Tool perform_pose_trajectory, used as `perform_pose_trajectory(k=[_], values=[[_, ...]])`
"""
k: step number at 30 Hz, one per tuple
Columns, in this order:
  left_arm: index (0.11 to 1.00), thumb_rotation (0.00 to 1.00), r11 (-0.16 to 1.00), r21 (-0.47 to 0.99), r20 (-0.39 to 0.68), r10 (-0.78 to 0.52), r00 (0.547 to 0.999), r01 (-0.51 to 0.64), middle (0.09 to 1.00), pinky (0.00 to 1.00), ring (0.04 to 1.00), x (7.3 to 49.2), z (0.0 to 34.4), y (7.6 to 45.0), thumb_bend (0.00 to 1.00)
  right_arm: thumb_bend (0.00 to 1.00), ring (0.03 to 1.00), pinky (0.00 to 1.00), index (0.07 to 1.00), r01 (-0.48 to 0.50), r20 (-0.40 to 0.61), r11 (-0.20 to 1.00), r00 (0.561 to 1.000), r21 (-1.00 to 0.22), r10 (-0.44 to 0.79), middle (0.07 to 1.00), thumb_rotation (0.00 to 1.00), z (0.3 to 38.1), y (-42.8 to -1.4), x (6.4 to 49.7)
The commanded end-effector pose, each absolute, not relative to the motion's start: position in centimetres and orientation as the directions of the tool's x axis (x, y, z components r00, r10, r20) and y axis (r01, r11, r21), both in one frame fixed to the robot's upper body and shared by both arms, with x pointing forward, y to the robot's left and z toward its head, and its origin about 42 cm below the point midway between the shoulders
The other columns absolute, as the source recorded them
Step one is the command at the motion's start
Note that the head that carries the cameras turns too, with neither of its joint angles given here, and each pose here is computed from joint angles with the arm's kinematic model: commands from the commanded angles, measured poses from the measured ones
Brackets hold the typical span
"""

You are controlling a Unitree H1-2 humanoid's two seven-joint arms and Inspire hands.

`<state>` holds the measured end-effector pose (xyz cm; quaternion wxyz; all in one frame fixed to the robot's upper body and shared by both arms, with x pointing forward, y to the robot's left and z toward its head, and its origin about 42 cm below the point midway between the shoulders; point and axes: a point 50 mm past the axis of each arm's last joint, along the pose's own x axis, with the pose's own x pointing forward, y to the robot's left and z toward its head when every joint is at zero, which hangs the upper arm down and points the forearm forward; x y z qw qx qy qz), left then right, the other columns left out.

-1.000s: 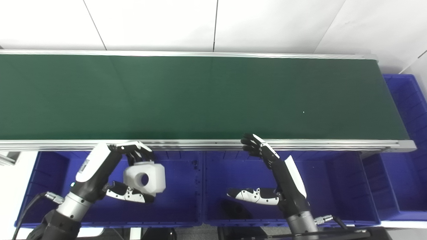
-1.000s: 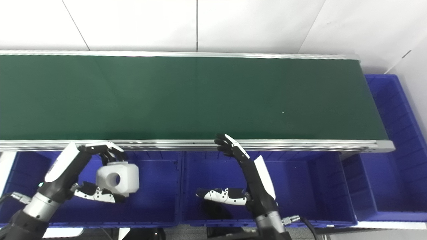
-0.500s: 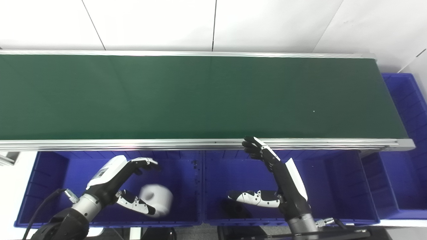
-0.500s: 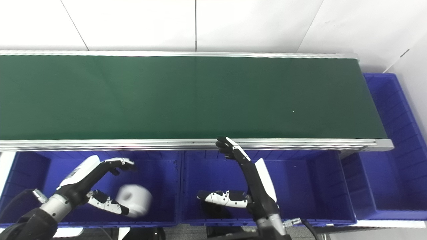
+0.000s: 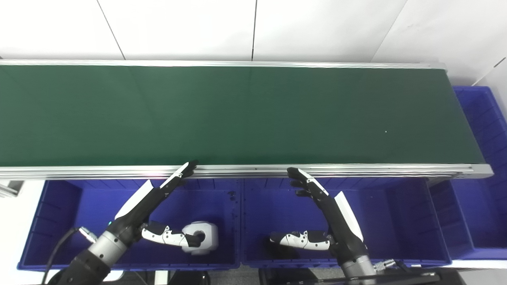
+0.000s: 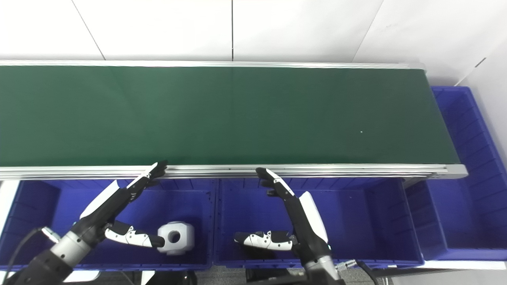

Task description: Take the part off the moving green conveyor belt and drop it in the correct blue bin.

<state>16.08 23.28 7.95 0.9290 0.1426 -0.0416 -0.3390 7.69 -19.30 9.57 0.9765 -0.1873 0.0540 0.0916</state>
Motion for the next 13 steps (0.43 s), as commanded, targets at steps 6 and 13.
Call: perform_pose_trajectory(k=[6,13], values=[[0.979,0.21,0.788,0.198,0.095,-0.608,0.788,0.583,0.984,0.93,0.966,15.5,7.2,22.5,0.81,0.83,0.848,0.78,0.891,-0.202,-0.158,0.913,0.975,-0.355,0.154,0.880,0.20,9.4,-19.4,7.5],[0.966,0.18,0.788,0.208,0.068,-0.603,0.795,0.580,0.964,0.94,0.952,15.9,6.1,22.6,0.79,0.82,0.851,0.79,0.895,-0.201,-0.155,0.915,0.976,-0.349,0.155,0.886,0.20,9.0,-19.6,7.4]])
